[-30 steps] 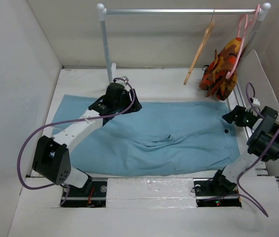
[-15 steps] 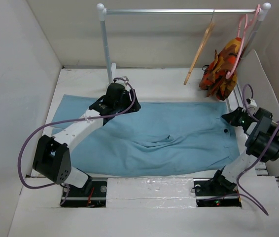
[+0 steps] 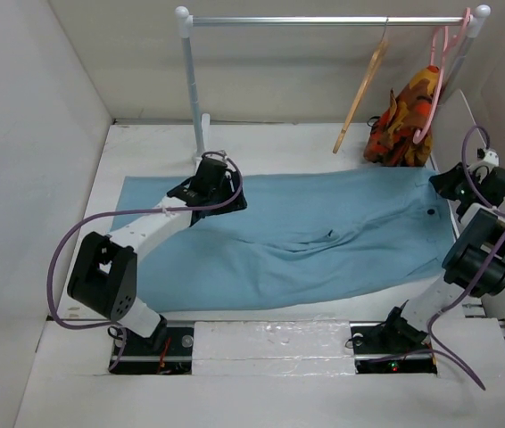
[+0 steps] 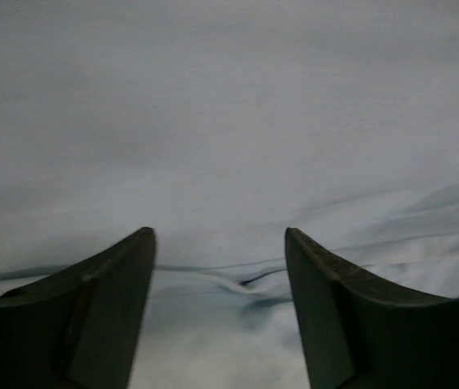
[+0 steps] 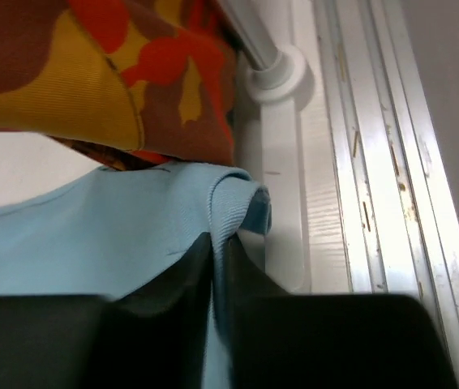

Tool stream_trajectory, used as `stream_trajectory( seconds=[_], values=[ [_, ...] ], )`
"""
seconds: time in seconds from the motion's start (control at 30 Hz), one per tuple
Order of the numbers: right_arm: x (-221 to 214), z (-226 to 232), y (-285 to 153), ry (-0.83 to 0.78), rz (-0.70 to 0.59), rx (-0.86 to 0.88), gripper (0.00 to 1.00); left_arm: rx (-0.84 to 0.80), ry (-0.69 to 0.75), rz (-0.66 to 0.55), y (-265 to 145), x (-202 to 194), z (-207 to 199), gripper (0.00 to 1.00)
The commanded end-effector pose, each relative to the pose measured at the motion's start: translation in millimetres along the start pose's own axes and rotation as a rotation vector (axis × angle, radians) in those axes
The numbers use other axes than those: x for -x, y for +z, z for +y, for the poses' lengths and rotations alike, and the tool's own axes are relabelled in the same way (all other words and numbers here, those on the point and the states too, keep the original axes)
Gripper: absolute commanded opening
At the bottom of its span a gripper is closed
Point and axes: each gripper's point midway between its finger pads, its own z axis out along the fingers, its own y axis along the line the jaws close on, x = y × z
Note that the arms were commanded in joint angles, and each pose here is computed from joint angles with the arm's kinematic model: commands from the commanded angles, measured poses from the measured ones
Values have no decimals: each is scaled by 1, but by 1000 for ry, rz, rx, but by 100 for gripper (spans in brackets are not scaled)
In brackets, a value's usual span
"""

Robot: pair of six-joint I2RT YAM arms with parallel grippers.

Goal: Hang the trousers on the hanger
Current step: Fold the trousers

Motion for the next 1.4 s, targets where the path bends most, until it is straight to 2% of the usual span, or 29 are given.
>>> stream_trajectory(
  seconds=[0.0,0.03,0.07,0.13,0.17,0.2,0.3,0.33,0.37,0.4,0.43,0.47,0.5,0.53,0.6,0.63,0.7,0.73,0.83,0.87,0.9,0.93,1.13,1.3,1.33,1.37],
  values=[
    [29,-27,3,-8,-82,-127,30,130,-59,-85,-16,18,32,65],
    [30,-22,3,-12,-77,-127,58,178,-86,-100,-25,21,45,67],
    [25,-12,5,-12,-50,-114,67,242,-101,-120,-29,21,61,68],
    [14,0,1,-31,17,-121,75,295,-183,-168,-45,28,83,69],
    [21,18,-7,-69,8,-111,76,318,-218,-167,-48,23,95,69],
    [3,27,-15,-72,42,-110,75,332,-248,-165,-52,20,103,69],
    [6,70,-46,-146,-8,-88,70,380,-374,-183,-70,11,134,67],
    [-21,77,-56,-126,39,-91,66,373,-402,-210,-80,12,138,66],
    [-28,88,-63,-133,44,-78,62,396,-452,-204,-83,6,152,64],
    [-23,114,-77,-228,6,-33,54,404,-487,-210,-88,4,159,61],
    [-53,124,-85,-220,64,-7,32,409,-511,-216,-97,1,164,59],
    [-60,141,-90,-247,58,39,20,420,-540,-214,-103,-1,170,58],
    [-65,163,-102,-287,46,97,10,459,-599,-230,-111,0,185,51],
    [-87,199,-107,-319,85,223,1,488,-628,-222,-120,-5,192,49],
    [-122,236,-118,-358,140,362,0,531,-677,-238,-133,-4,206,44],
    [-143,274,-130,-410,174,499,0,581,-723,-229,-142,-10,221,44],
    [-174,297,-143,-448,249,578,1,599,-765,-211,-144,-19,231,43],
    [-185,301,-146,-470,274,563,3,626,-808,-214,-146,-24,242,42],
    [-212,340,-165,-526,302,678,6,640,-876,-160,-132,-45,256,32],
    [-222,353,-174,-550,323,728,6,647,-887,-143,-127,-50,258,26],
    [-219,362,-177,-557,315,746,7,645,-899,-143,-122,-49,260,7],
    [-218,367,-177,-566,308,751,8,632,-924,-104,-112,-55,259,0],
    [-203,395,-180,-620,317,823,11,617,-1066,-44,-72,-71,270,0],
    [-173,401,-176,-644,252,802,12,739,-1041,-45,-62,-67,298,0],
    [-165,400,-173,-638,238,792,12,769,-1034,-13,-56,-73,304,0],
    [-155,403,-172,-633,220,794,13,766,-1027,-28,-53,-62,307,0]
  ],
)
